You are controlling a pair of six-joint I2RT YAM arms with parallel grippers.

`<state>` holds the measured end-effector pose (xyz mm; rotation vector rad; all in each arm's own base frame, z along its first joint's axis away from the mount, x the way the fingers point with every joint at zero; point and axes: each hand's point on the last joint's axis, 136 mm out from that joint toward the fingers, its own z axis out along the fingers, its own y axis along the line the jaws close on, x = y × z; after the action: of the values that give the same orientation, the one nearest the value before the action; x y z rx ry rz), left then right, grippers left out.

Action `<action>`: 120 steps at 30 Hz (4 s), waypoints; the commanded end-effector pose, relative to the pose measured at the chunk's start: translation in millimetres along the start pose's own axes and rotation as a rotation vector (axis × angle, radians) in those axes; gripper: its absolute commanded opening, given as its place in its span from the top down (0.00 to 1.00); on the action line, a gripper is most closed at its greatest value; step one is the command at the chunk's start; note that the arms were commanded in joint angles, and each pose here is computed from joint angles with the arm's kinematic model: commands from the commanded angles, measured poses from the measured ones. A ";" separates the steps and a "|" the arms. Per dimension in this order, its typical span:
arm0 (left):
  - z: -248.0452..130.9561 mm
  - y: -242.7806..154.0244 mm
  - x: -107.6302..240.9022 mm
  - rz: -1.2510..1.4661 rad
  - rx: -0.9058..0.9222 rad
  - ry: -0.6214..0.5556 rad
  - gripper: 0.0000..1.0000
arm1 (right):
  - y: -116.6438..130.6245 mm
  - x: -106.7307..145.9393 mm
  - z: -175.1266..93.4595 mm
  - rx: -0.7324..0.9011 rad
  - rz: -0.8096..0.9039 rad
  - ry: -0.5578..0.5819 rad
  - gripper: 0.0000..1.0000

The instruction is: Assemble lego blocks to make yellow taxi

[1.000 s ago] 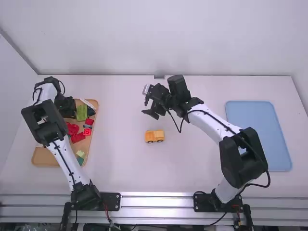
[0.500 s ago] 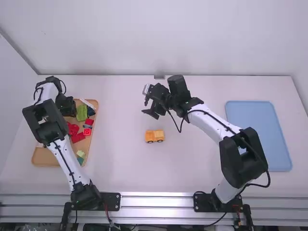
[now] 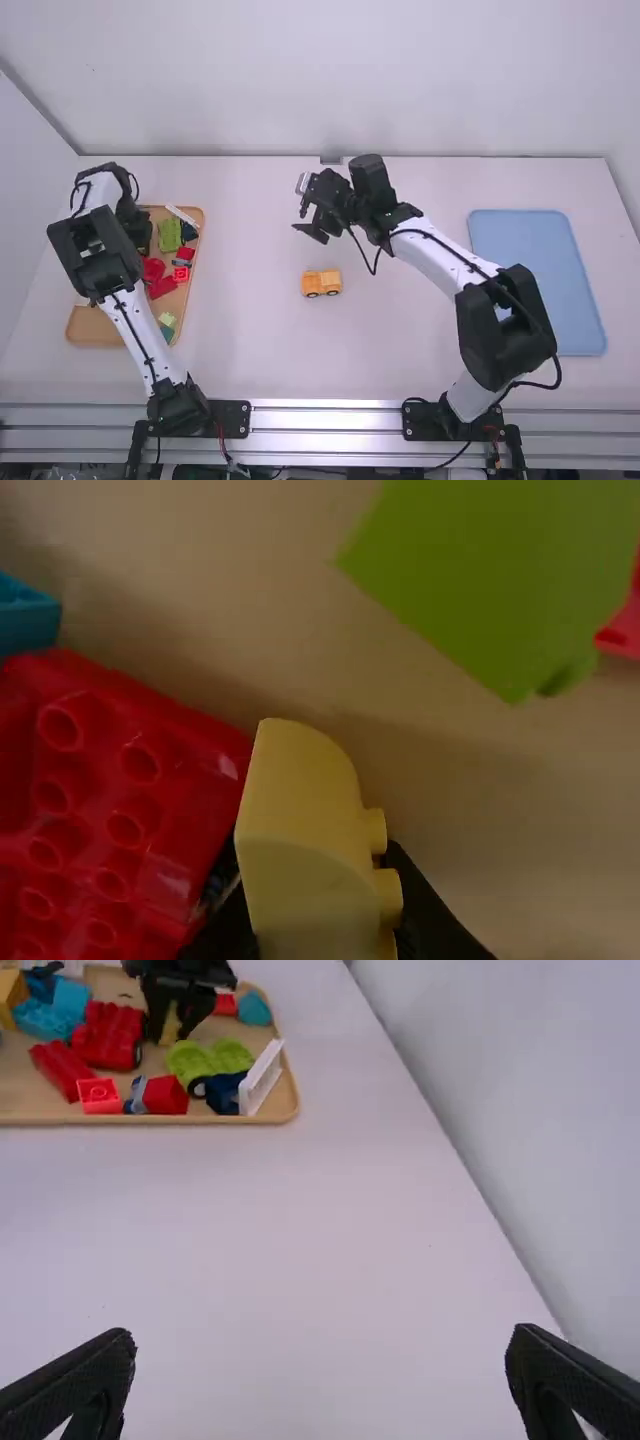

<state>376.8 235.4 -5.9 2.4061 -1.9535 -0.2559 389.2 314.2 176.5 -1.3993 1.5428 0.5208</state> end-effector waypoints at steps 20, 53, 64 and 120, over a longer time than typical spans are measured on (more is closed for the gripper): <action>-100.9 -24.6 13.8 0.679 0.257 -0.011 0.98 | -31.4 20.9 -14.8 0.088 0.297 -0.006 0.01; -204.6 113.0 350.1 1.792 1.514 -0.939 0.98 | 8.6 0.6 -78.8 -0.410 0.504 -0.288 0.01; -198.9 116.1 358.2 1.855 1.509 -0.909 0.98 | 18.1 38.1 -40.5 -0.242 0.593 -0.008 0.01; -211.6 97.2 427.3 1.993 1.640 -0.645 0.01 | 13.1 24.1 -28.1 -0.206 0.644 -0.107 0.94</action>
<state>391.8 -221.2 158.1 0.7620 1.8082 -0.4071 370.2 281.3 166.4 -0.9494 1.8968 1.1590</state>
